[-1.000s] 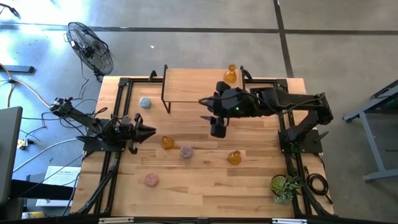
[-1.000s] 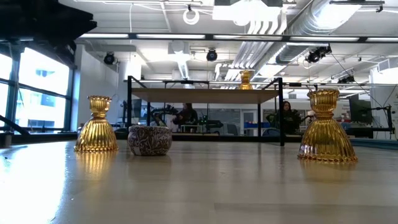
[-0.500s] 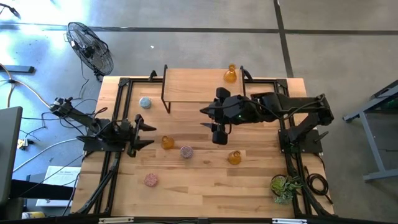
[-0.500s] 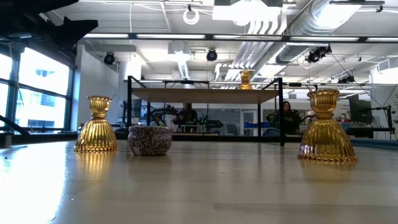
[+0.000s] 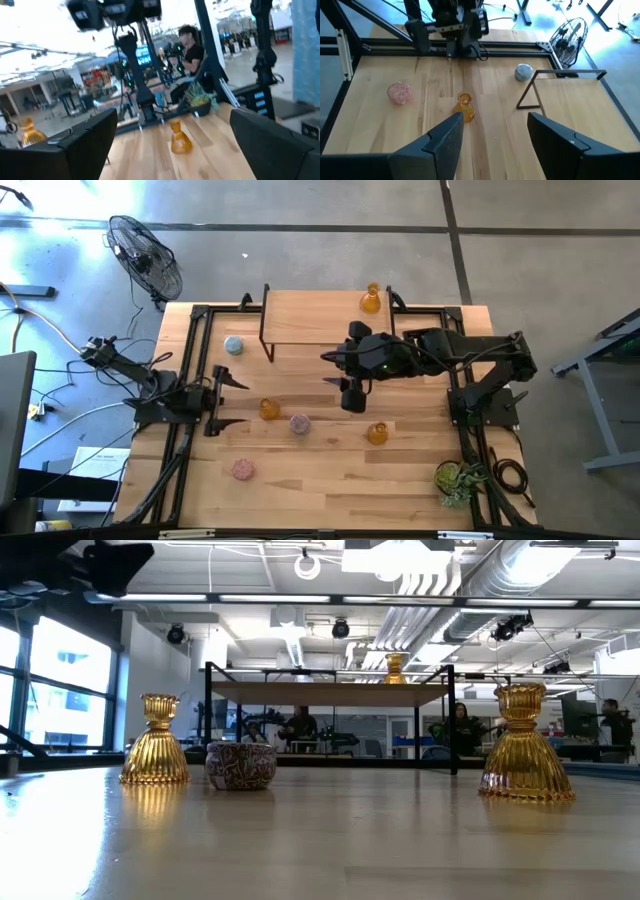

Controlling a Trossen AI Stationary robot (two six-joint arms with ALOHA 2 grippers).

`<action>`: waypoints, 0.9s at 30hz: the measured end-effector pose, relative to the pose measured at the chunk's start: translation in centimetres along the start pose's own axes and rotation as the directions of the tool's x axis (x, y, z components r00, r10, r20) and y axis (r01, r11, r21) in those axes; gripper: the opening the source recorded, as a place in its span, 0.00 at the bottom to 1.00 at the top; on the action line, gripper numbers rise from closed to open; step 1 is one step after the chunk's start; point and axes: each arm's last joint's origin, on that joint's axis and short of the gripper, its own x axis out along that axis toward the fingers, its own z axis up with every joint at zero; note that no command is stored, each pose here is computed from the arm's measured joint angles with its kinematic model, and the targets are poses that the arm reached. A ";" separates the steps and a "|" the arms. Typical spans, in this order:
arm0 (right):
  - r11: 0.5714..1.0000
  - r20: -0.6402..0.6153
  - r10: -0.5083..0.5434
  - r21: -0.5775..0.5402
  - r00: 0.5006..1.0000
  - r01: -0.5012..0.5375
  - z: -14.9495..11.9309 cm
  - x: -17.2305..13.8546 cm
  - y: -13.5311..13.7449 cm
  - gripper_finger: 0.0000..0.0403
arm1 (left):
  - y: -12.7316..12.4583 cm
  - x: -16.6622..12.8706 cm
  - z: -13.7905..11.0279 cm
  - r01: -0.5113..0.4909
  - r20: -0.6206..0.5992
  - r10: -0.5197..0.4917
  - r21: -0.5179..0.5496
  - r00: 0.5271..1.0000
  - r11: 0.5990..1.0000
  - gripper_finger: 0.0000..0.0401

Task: Pick & Place candle stick holders
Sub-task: Put the blue patterned candle on the shelf

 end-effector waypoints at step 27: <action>0.999 -0.014 -0.005 0.035 1.000 0.006 -0.1 0.0 0.0 0.54 | -0.2 0.0 0.6 0.132 0.089 -0.102 -0.480 0.991 0.867 0.95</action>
